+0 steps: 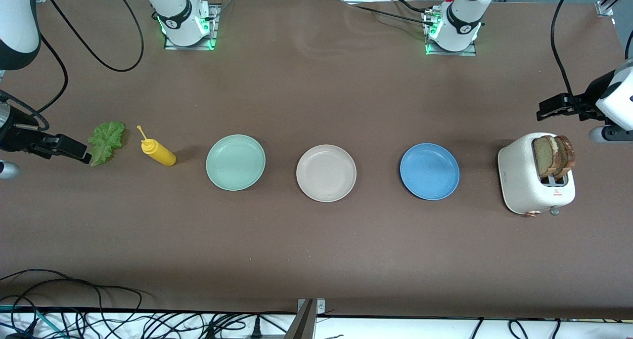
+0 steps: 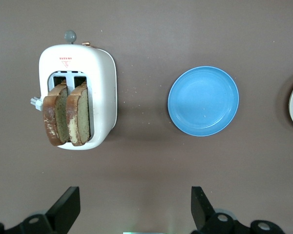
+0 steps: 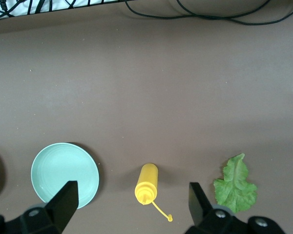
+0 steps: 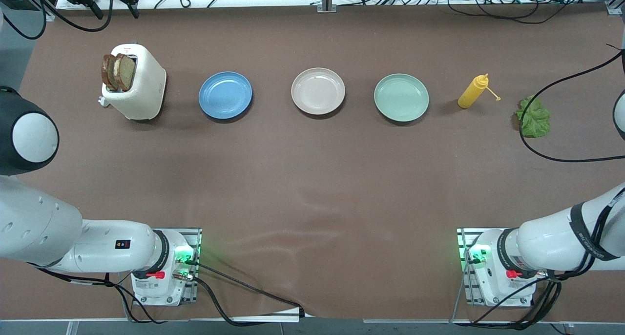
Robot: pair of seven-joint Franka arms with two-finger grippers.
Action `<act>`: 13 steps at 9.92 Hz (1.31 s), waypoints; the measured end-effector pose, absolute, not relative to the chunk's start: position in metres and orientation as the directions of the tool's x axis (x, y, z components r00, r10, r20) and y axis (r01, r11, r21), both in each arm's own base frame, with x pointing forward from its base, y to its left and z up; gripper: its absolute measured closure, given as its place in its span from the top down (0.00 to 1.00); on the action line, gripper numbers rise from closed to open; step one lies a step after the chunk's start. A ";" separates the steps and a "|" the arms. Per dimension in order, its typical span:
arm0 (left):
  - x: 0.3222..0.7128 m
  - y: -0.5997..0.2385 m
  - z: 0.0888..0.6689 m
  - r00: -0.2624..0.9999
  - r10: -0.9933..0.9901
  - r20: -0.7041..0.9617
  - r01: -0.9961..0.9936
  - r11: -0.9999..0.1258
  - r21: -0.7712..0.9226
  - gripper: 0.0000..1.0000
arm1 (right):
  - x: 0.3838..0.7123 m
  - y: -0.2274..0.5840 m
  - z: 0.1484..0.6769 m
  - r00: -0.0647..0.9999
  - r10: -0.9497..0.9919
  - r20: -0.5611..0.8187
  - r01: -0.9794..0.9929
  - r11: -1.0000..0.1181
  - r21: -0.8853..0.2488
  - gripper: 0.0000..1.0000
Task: Make sandwich on beige plate with both arms
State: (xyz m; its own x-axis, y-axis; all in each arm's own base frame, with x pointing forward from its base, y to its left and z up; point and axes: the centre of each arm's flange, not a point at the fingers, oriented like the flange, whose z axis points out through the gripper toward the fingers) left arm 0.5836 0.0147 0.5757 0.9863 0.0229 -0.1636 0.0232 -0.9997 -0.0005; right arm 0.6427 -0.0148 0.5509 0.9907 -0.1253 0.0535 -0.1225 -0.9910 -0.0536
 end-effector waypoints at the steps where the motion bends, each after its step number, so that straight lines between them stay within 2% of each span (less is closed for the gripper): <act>1: 0.588 0.015 0.573 0.986 0.023 -0.163 0.023 -1.000 -0.001 1.00 | 0.642 -0.015 0.550 0.991 -0.125 0.042 -0.123 -0.991 -0.053 1.00; 3: 0.600 0.019 0.548 0.980 0.029 -0.197 0.029 -1.000 -0.002 1.00 | 0.641 -0.015 0.550 0.991 -0.125 0.038 -0.123 -0.991 -0.052 1.00; 6: 0.634 0.020 0.443 0.944 0.023 -0.329 0.002 -0.998 -0.063 1.00 | 0.640 -0.015 0.550 0.991 -0.126 0.037 -0.124 -0.991 -0.052 1.00; 7: 0.639 0.023 0.424 0.935 0.025 -0.353 -0.005 -0.996 -0.084 1.00 | 0.640 -0.016 0.551 0.991 -0.127 0.038 -0.125 -0.991 -0.052 1.00; 13: 0.645 0.070 0.427 0.948 -0.009 -0.319 -0.047 -0.993 -0.110 1.00 | 0.640 -0.019 0.547 0.991 -0.131 0.029 -0.129 -0.990 -0.050 1.00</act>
